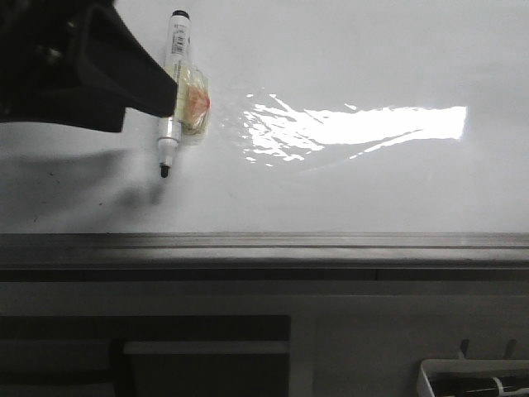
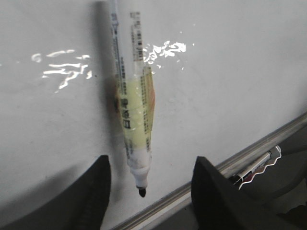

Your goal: Write number 5 on whiteboard

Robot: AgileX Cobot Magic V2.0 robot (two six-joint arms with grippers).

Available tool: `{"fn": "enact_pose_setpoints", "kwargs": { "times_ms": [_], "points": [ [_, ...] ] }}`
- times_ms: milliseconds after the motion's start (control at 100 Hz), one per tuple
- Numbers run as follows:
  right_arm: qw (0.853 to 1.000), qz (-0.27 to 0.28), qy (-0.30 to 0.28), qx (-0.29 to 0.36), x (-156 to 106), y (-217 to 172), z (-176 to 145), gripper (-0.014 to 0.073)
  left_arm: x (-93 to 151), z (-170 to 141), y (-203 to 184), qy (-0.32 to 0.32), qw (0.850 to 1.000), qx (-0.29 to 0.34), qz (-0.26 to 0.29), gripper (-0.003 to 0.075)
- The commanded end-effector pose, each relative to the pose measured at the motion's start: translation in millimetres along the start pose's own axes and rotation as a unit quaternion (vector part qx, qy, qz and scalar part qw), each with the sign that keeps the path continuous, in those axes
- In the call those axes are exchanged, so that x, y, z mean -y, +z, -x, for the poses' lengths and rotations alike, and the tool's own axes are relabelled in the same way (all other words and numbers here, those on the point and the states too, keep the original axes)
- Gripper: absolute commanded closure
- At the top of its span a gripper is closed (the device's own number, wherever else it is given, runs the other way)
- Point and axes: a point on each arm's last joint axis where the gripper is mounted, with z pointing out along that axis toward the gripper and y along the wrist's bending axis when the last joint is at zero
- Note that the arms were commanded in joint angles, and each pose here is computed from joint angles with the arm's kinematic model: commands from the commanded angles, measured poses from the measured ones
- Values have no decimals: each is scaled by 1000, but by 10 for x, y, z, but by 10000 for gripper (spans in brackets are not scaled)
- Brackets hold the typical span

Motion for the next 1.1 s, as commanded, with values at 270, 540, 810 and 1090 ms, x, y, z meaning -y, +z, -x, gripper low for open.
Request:
{"fn": "enact_pose_setpoints", "kwargs": {
  "times_ms": [270,540,810,1090],
  "points": [
    [999,4,-6,39,-19,-15,152,260,-46,88,285,-6,998,40,40,378],
    [999,23,3,24,-60,-14,123,260,-61,65,329,-3,998,33,44,728],
    [984,131,-109,-51,-309,2,-14,260,104,-40,162,206,978,-33,0,741],
    [931,308,-180,-72,-771,-45,-152,260,495,-334,-139,544,828,-94,-98,741]
  ]
}}
